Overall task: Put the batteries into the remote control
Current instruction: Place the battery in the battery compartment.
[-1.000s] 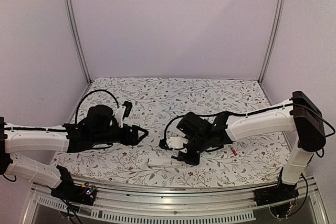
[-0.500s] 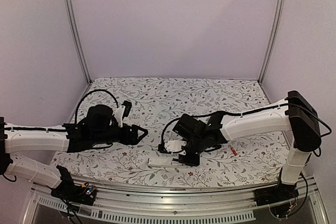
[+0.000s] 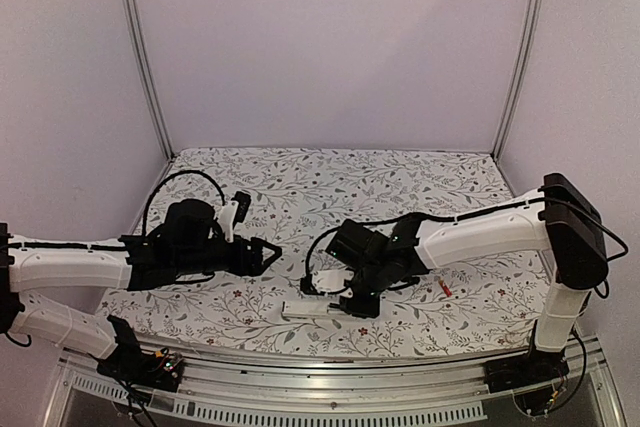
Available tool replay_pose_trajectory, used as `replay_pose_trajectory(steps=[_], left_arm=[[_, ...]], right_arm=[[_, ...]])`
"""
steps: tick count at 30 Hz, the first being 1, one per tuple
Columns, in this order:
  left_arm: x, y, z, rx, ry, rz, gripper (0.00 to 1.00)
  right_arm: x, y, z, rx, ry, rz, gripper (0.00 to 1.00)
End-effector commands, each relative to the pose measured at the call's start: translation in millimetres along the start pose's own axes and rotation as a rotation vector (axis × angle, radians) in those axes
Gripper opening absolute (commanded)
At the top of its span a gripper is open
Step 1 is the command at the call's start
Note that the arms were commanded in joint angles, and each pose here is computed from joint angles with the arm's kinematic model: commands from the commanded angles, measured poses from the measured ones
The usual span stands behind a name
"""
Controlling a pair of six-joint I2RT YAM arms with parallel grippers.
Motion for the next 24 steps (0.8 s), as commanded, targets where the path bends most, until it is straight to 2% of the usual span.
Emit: replay_pose_trajectory(steps=[1, 15, 24], left_arm=[[-1, 0, 4, 0.007, -0.002, 0.001, 0.76], [-1, 1, 2, 0.015, 0.017, 0.008, 0.77], [-2, 0, 2, 0.017, 0.018, 0.007, 0.77]], right_arm=[[3, -3, 0, -0.012, 0.006, 0.024, 0.12], [-7, -19, -5, -0.003, 0.011, -0.032, 0.16], [-13, -26, -6, -0.040, -0.023, -0.086, 0.31]])
Point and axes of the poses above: each gripper's point midway between its finger pads, its own x axis out along the fingers, its own z axis along the line the jaws close on, y = z × x, the point moved 4 cm from there along -x, back along the fingers, and after that the axes turned 8 degrees about -x, right-handed, at the moved point
